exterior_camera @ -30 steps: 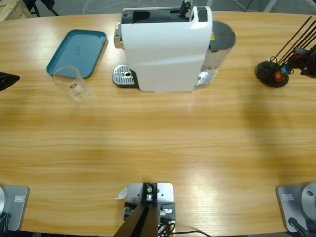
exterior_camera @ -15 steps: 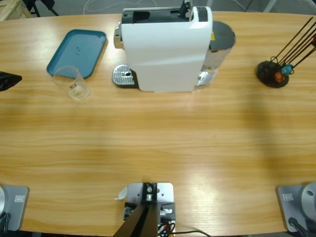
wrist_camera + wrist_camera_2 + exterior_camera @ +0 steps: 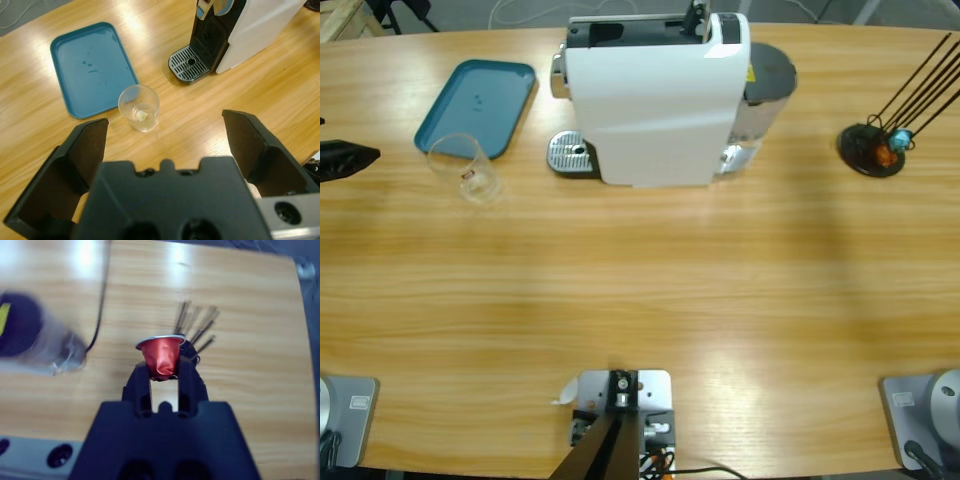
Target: Pour coffee
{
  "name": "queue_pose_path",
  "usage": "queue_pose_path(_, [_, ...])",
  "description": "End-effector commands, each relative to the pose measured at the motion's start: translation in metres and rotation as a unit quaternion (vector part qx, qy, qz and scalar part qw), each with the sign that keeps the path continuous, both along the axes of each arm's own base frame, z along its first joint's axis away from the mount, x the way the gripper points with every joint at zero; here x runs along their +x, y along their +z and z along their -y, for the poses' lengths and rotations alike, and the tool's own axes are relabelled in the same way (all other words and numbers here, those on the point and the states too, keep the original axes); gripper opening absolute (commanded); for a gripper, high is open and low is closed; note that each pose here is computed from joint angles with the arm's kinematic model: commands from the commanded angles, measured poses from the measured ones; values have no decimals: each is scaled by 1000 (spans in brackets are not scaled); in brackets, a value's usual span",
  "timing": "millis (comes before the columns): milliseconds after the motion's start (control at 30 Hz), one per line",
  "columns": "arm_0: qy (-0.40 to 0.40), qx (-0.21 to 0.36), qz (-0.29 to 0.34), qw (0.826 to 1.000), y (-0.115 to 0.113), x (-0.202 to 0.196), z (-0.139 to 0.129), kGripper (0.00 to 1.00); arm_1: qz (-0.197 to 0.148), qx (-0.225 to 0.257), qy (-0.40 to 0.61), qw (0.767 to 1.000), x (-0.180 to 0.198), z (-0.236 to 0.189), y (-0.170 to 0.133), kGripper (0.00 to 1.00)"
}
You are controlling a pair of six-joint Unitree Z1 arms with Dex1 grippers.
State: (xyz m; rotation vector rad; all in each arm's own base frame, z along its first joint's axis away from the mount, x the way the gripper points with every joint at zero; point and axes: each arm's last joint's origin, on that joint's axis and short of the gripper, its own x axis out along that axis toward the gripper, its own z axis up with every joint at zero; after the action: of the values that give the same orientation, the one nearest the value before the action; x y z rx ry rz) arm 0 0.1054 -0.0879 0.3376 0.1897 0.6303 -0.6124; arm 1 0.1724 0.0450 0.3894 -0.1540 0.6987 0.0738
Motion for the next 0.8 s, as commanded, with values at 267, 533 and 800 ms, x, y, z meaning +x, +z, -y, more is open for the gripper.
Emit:
queue_pose_path(267, [-39,-24,72,996,-43,-14,-11,991,-30,-36,525,850,-31,-121,-7,0])
queue_pose_path(533, [-46,-26,59,997,-48,-15,-10,991,-20,-74,566,821,23,-184,0,0])
queue_pose_path(800, [-45,-21,32,998,-52,-9,-4,977,-19,-102,591,800,64,-227,-13,0])
